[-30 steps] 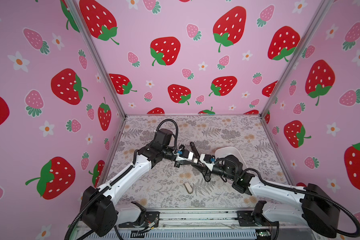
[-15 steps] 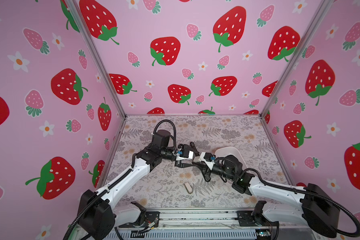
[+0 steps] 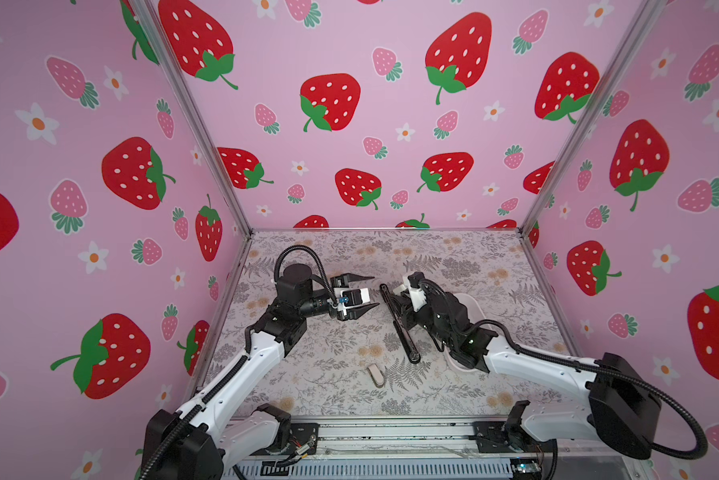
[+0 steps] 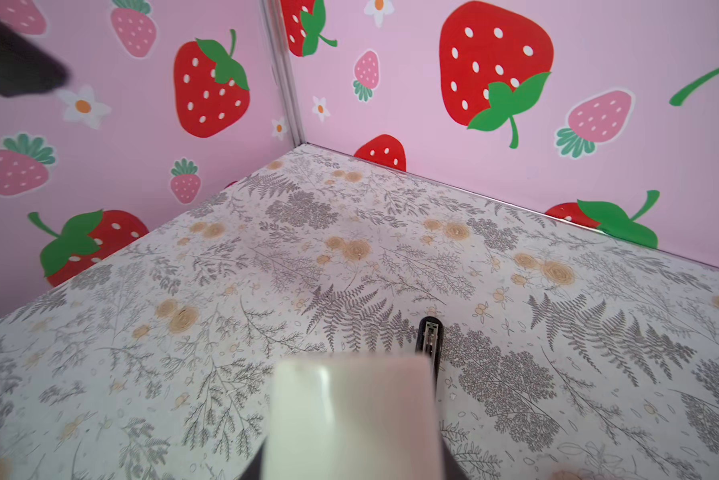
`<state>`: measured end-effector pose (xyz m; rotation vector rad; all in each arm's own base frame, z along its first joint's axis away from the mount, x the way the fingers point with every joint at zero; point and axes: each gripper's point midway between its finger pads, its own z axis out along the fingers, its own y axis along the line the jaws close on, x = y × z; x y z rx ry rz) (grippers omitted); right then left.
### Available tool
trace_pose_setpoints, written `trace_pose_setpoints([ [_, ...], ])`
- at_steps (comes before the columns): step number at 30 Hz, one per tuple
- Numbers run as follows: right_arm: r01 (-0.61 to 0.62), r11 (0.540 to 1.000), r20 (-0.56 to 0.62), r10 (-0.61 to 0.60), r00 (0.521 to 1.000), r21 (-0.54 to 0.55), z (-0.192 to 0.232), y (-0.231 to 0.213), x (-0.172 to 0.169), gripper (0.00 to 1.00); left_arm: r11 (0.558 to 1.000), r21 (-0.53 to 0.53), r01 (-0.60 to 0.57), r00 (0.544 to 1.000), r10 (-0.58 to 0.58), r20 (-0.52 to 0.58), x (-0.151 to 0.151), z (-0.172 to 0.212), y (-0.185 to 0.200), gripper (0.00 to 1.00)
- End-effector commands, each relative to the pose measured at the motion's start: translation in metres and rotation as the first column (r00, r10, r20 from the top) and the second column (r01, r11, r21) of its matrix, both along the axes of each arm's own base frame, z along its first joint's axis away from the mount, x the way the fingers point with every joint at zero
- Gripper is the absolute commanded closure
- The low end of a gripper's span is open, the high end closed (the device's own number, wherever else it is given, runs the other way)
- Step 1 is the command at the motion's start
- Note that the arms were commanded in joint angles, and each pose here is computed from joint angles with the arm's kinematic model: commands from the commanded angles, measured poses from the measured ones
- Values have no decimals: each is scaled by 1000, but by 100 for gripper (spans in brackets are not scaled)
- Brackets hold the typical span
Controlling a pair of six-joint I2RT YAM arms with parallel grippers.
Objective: Load the staples into the stapler
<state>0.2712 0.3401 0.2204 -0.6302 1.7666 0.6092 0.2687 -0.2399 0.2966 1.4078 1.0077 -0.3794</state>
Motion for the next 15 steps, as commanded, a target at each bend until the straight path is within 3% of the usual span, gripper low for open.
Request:
trace_pose_setpoints([
  [1, 80, 988, -148, -99, 984, -134, -45, -2, 14, 100, 998, 53, -35, 996, 30, 86, 4, -6, 7, 34],
  [6, 35, 961, -260, -108, 959, -273, -91, 18, 20, 100, 996, 72, -50, 991, 40, 124, 5, -10, 14, 35],
  [15, -39, 937, -348, -89, 933, -346, -127, 35, 20, 100, 988, 48, -146, 983, 140, 122, 25, -10, 30, 35],
])
